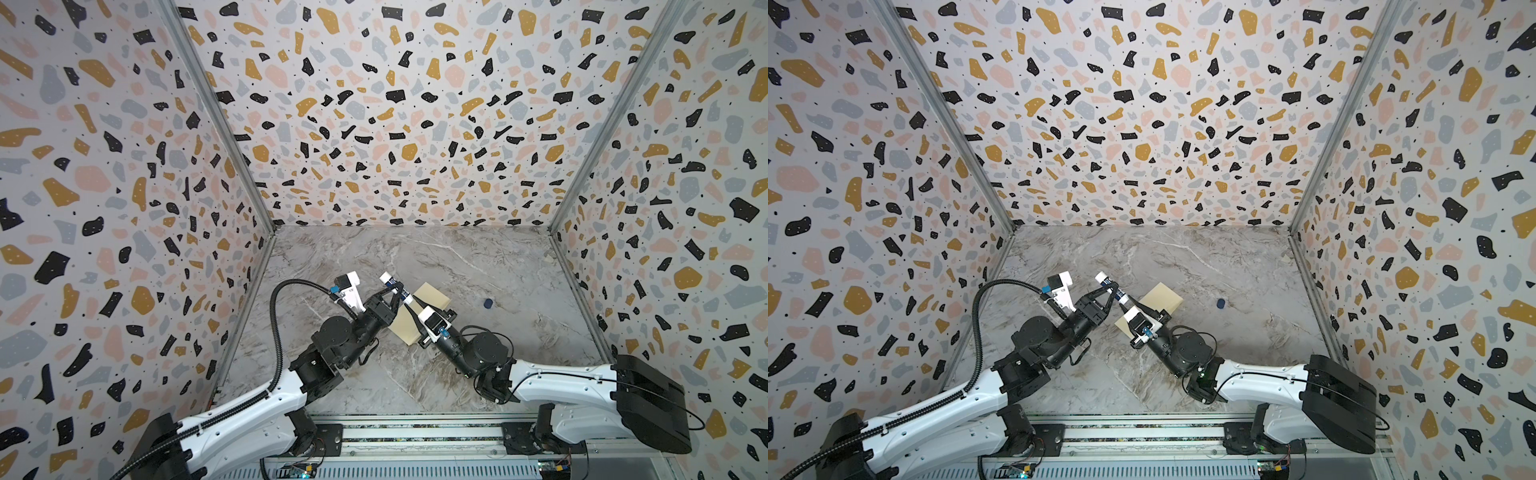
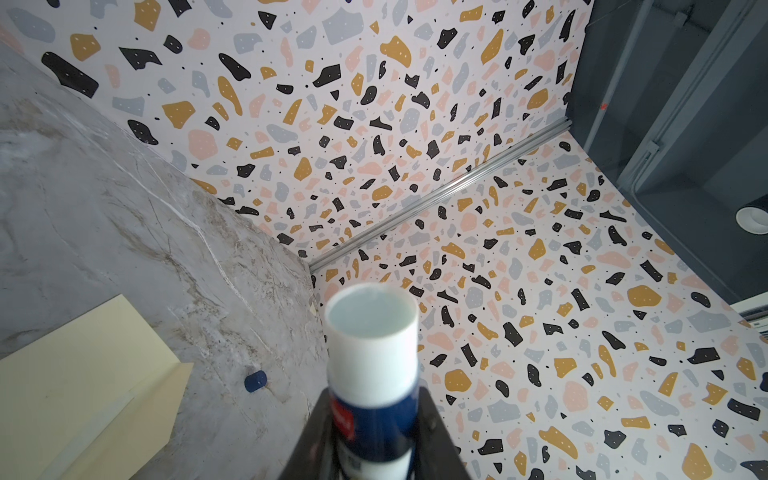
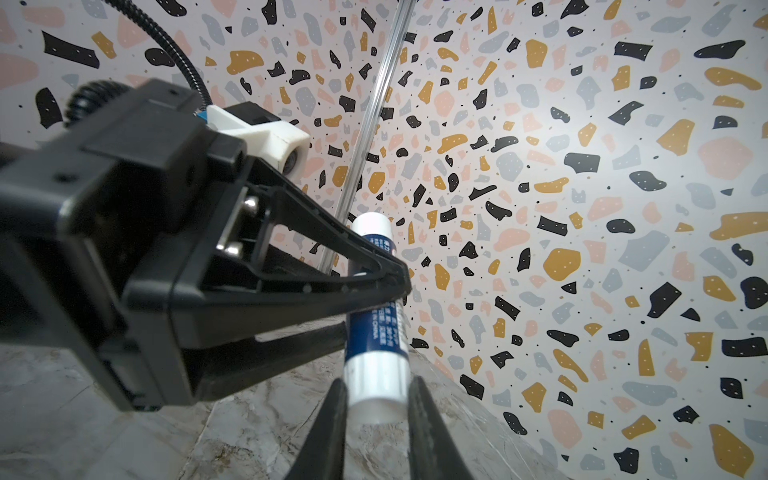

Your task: Place the letter into the envelope and seal it

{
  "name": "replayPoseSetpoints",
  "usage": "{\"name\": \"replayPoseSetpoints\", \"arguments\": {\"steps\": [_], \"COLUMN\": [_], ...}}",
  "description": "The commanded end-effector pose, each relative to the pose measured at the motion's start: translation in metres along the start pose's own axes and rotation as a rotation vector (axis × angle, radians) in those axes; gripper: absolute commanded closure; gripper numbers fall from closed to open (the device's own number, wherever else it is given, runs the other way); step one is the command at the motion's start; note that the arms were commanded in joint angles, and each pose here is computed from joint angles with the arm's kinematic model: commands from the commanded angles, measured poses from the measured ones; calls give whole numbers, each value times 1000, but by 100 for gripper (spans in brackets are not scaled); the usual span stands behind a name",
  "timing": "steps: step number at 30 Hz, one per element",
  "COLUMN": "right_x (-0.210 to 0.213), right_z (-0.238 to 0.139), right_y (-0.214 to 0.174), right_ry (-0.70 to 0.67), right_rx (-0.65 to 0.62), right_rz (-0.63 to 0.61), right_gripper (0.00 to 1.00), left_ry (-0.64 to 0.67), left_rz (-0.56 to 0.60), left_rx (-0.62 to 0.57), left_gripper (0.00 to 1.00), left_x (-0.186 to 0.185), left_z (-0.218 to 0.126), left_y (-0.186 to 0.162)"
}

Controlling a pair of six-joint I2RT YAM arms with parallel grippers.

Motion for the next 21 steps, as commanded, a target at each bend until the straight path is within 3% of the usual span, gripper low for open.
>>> {"name": "replayPoseSetpoints", "arguments": {"steps": [1, 8, 21], "right_x": [2, 1, -20], "right_z": [6, 6, 0], "right_y": [23, 27, 36], "right_ry": [31, 128, 460], "right_rx": [-51, -20, 61], "right_rz": [66, 202, 569], "right_gripper": [85, 85, 85], "left_ry": [-64, -97, -217], "left_rz": [26, 64, 172], "left_rx": [-39, -38, -22], "left_gripper": [100, 100, 100], "left_x": [-12, -16, -33], "left_z": [-2, -2, -4], "left_y": [9, 9, 8]}}
Point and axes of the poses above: each gripper's point midway between its finger pads, its own z axis out along the fingers, its own x axis along the line the jaws close on, y = z × x, the point moved 6 cm from there along -z, back along the fingers, and after that the axes turned 11 degrees about z, right-handed, at the moved point
